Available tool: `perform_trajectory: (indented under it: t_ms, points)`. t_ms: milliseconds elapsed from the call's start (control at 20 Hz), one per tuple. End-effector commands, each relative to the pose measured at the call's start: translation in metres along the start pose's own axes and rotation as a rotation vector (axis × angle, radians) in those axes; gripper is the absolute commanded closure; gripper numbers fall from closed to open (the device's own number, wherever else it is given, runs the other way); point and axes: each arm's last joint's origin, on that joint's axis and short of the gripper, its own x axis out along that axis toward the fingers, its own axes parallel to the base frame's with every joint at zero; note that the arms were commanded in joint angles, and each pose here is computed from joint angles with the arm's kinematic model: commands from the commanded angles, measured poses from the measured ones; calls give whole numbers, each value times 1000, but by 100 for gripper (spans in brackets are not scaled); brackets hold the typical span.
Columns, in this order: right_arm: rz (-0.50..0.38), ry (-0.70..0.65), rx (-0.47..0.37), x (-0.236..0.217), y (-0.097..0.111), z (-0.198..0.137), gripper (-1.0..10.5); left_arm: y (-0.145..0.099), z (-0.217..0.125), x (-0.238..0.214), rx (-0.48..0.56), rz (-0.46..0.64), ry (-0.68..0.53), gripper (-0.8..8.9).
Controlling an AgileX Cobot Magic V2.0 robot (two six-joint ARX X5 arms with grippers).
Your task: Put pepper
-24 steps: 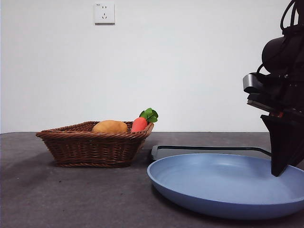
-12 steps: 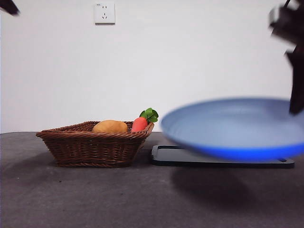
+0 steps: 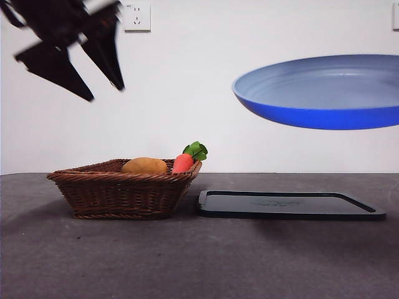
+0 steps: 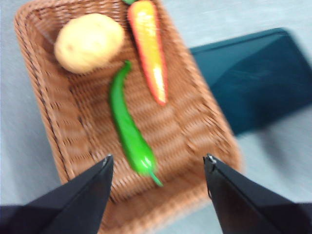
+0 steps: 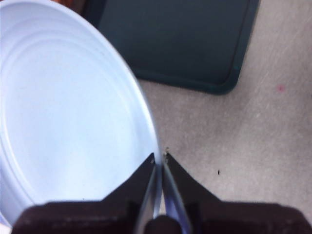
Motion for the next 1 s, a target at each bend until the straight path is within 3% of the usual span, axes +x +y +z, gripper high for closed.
perform_trajectory:
  t_ms: [50, 400, 1000]
  points:
    - [3, -33, 1, -6, 2, 5, 943, -1, 13, 36, 1, 29, 86, 488]
    - [3, -29, 2, -6, 2, 5, 943, 7, 6, 113, -9, 62, 246, 490]
    - [3, -31, 1, -6, 2, 5, 943, 5, -14, 158, 3, 81, 335, 490]
